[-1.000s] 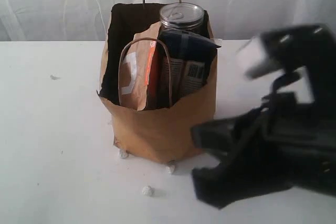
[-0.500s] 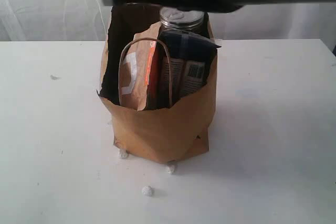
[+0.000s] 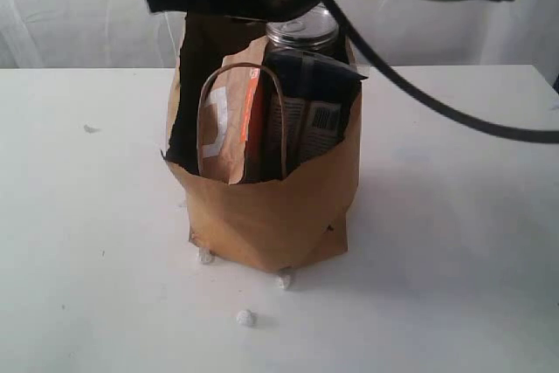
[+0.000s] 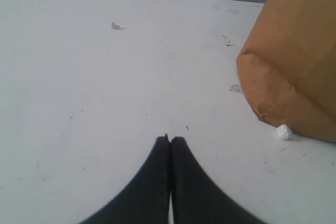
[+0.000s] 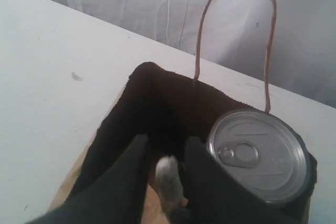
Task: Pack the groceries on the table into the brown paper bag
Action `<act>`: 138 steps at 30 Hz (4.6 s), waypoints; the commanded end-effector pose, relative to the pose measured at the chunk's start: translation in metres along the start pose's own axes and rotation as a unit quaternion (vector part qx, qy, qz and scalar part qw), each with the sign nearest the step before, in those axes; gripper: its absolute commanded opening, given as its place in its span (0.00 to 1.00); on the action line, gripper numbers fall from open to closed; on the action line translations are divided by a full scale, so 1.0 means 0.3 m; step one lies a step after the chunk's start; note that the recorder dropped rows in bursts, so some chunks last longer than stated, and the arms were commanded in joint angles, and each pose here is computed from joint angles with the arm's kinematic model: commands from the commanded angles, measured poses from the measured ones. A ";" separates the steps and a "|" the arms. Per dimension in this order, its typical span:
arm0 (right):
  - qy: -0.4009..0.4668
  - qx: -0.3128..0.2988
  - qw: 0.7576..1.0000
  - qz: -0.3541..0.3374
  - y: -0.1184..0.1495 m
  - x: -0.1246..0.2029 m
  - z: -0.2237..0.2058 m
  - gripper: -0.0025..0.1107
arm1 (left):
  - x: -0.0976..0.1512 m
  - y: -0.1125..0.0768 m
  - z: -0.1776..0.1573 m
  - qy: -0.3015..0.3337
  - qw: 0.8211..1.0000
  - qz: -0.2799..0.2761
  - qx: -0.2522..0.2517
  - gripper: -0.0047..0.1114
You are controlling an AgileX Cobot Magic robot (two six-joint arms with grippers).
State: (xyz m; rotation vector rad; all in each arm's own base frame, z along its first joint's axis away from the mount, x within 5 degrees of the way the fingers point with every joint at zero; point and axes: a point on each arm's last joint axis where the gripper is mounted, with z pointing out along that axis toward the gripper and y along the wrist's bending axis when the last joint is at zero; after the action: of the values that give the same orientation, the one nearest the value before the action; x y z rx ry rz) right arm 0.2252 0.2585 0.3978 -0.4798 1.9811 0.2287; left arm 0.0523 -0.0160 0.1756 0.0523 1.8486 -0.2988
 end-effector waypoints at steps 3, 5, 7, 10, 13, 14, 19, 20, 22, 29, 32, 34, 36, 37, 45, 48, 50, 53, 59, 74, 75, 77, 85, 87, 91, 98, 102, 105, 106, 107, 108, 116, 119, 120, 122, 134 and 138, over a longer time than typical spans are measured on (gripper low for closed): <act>-0.007 -0.001 1.000 -0.006 -0.012 -0.014 -0.007 0.65 | 0.003 0.000 0.000 -0.001 1.000 -0.005 0.000 0.04; -0.010 -0.001 1.000 -0.004 -0.017 -0.019 -0.017 0.63 | 0.003 0.000 0.000 -0.001 1.000 -0.005 0.000 0.04; -0.017 -0.001 1.000 0.000 -0.028 -0.030 -0.040 0.61 | 0.003 0.000 0.000 -0.001 1.000 -0.005 0.000 0.04; -0.027 0.002 1.000 0.001 -0.056 -0.048 -0.111 0.56 | 0.003 0.000 0.000 -0.001 1.000 -0.005 0.000 0.04; -0.026 0.012 1.000 -0.009 -0.090 -0.059 -0.215 0.54 | 0.003 0.000 0.000 -0.001 1.000 -0.005 0.000 0.04; -0.021 0.012 1.000 -0.010 -0.100 -0.055 -0.252 0.53 | 0.003 0.000 0.000 -0.001 1.000 -0.005 0.000 0.04; 0.004 -0.009 1.000 -0.013 -0.141 0.006 -0.407 0.53 | 0.003 0.000 0.000 -0.001 1.000 -0.005 0.000 0.04; 0.013 -0.012 1.000 -0.015 -0.149 0.033 -0.431 0.53 | 0.003 0.000 0.000 -0.001 1.000 -0.005 0.000 0.04; 0.022 -0.016 1.000 -0.016 -0.173 0.072 -0.469 0.53 | 0.003 0.000 0.000 -0.001 1.000 -0.005 0.000 0.04; 0.054 -0.043 0.997 0.020 -0.254 0.229 -0.552 0.53 | 0.003 0.000 0.000 -0.001 1.000 -0.005 0.000 0.04; 0.076 -0.056 0.995 0.032 -0.270 0.298 -0.558 0.53 | 0.003 0.000 0.000 -0.001 1.000 -0.005 0.000 0.04; 0.095 -0.060 0.993 0.030 -0.271 0.350 -0.548 0.52 | 0.003 0.000 0.000 -0.001 1.000 -0.005 0.000 0.04; 0.119 -0.067 0.990 0.025 -0.258 0.404 -0.524 0.50 | 0.003 0.000 0.000 -0.001 1.000 -0.005 0.000 0.04; 0.129 -0.069 0.989 0.022 -0.252 0.425 -0.513 0.49 | 0.003 0.000 0.000 -0.001 1.000 -0.005 0.000 0.04; 0.205 -0.099 0.973 0.029 -0.152 0.610 -0.376 0.47 | 0.003 0.000 0.000 -0.001 1.000 -0.005 0.000 0.04; 0.201 -0.085 0.974 0.055 -0.122 0.641 -0.318 0.47 | 0.003 0.000 0.000 -0.001 1.000 -0.005 0.000 0.04; 0.193 -0.079 0.976 0.064 -0.103 0.651 -0.285 0.47 | 0.003 0.000 0.000 -0.001 1.000 -0.005 0.000 0.04; 0.201 -0.070 0.973 0.086 -0.070 0.669 -0.239 0.47 | 0.003 0.000 0.000 -0.001 1.000 -0.005 0.000 0.04; 0.208 -0.053 0.971 0.105 -0.019 0.704 -0.156 0.47 | 0.003 0.000 0.000 -0.001 1.000 -0.005 0.000 0.04; 0.210 -0.034 0.966 0.149 -0.003 0.764 0.033 0.43 | 0.003 0.000 0.000 -0.001 1.000 -0.005 0.000 0.04; 0.211 -0.040 0.964 0.155 -0.012 0.762 0.047 0.43 | 0.003 0.000 0.000 -0.001 1.000 -0.005 0.000 0.04; 0.212 -0.044 0.963 0.163 -0.032 0.753 0.076 0.43 | 0.003 0.000 0.000 -0.001 1.000 -0.005 0.000 0.04; 0.242 -0.030 0.964 0.104 -0.072 0.717 0.171 0.43 | 0.003 0.000 0.000 -0.001 1.000 -0.005 0.000 0.04; 0.254 -0.028 0.961 0.101 -0.062 0.730 0.189 0.43 | 0.003 0.000 0.000 -0.001 1.000 -0.005 0.000 0.04; 0.277 -0.035 0.956 0.089 -0.024 0.776 0.207 0.43 | 0.003 0.000 0.000 -0.001 1.000 -0.005 0.000 0.04; 0.274 -0.075 0.955 0.086 0.020 0.805 0.236 0.43 | 0.003 0.000 0.000 -0.001 1.000 -0.005 0.000 0.04; 0.283 -0.072 0.954 0.066 0.020 0.830 0.268 0.43 | 0.003 0.000 0.000 -0.001 1.000 -0.005 0.000 0.04; 0.289 -0.056 0.953 0.068 0.004 0.834 0.307 0.43 | 0.003 0.000 0.000 -0.001 1.000 -0.005 0.000 0.04; 0.284 -0.058 0.955 0.060 0.004 0.822 0.324 0.43 | 0.003 0.000 0.000 -0.001 1.000 -0.005 0.000 0.04; 0.283 -0.056 0.956 0.061 0.001 0.818 0.328 0.43 | 0.003 0.000 0.000 -0.001 1.000 -0.005 0.000 0.04; 0.282 -0.056 0.956 0.062 0.003 0.814 0.338 0.43 | 0.003 0.000 0.000 -0.001 1.000 -0.005 0.000 0.04; 0.289 -0.045 0.955 0.054 0.001 0.823 0.401 0.37 | 0.003 0.000 0.000 -0.001 1.000 -0.005 0.000 0.04; 0.296 -0.035 0.953 0.051 -0.005 0.831 0.405 0.30 | 0.003 0.000 0.000 -0.001 1.000 -0.005 0.000 0.04; 0.299 -0.032 0.952 0.050 -0.007 0.833 0.405 0.27 | 0.003 0.000 0.000 -0.001 1.000 -0.005 0.000 0.04; 0.301 -0.029 0.952 0.049 -0.009 0.834 0.405 0.21 | 0.003 0.000 0.000 -0.001 1.000 -0.005 0.000 0.04; 0.286 -0.016 0.957 0.038 -0.006 0.763 0.287 0.02 | 0.003 0.000 0.000 -0.001 1.000 -0.005 0.000 0.04; 0.292 -0.018 0.955 0.056 -0.005 0.755 0.187 0.02 | 0.003 0.000 0.000 -0.001 1.000 -0.005 0.000 0.04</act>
State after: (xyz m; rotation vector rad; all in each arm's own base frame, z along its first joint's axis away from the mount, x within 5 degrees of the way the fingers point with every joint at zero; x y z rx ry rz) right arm 0.2005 0.2335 0.1609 -0.5097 2.5724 0.2127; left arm 0.0523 -0.0160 0.1756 0.0523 1.8486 -0.2988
